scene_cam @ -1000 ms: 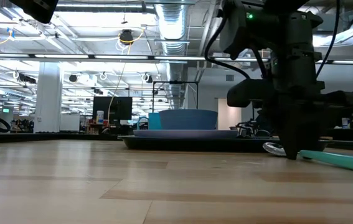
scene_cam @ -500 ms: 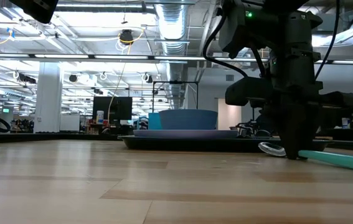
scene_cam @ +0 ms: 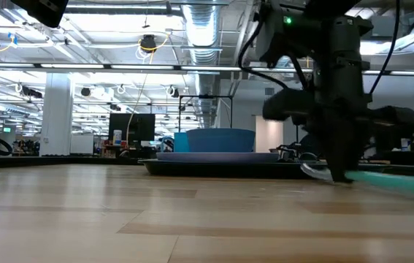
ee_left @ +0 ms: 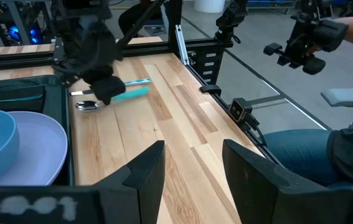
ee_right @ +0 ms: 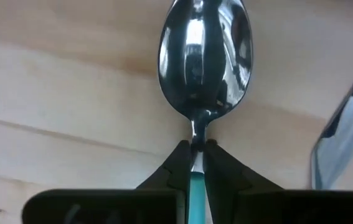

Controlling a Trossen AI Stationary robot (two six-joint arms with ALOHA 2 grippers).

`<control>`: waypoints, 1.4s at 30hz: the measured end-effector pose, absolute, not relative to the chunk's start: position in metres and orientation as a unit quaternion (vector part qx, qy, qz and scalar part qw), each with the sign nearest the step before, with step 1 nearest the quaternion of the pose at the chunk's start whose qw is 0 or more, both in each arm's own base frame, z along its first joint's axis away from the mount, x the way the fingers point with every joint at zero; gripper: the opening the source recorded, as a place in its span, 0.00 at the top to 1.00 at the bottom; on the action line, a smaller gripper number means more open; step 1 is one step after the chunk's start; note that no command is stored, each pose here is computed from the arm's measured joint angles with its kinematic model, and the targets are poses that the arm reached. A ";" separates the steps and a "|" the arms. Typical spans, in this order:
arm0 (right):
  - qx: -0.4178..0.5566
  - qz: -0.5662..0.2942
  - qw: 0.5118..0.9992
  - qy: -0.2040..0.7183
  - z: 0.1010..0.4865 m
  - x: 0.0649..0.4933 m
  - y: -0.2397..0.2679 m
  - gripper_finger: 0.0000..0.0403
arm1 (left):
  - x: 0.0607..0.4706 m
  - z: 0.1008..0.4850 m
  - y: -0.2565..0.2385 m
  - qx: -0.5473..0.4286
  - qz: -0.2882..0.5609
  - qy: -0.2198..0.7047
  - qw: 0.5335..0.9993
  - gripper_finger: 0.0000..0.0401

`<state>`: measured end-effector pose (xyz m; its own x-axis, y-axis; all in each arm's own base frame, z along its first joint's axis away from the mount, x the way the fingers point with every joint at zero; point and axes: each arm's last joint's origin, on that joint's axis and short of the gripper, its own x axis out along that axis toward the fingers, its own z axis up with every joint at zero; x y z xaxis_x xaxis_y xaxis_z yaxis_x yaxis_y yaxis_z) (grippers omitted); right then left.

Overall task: Set up tray
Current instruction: Put the blue spoon on the black napkin

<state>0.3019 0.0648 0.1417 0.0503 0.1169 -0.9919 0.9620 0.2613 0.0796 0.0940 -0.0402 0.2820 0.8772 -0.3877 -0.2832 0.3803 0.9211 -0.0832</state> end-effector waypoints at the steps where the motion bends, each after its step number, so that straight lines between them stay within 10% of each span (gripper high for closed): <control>1: 0.476 -0.381 0.554 0.567 0.146 0.302 0.063 0.95 | 0.094 0.282 -0.040 -0.013 -0.198 0.149 0.969 0.63; 21: 0.529 -0.400 0.543 0.514 0.199 0.278 -0.041 0.94 | 0.092 0.275 -0.040 -0.023 -0.193 0.186 0.963 0.63; 42: 0.523 -0.420 0.556 0.491 0.161 0.256 -0.176 0.93 | 0.098 0.263 -0.040 -0.034 -0.166 0.175 0.970 0.63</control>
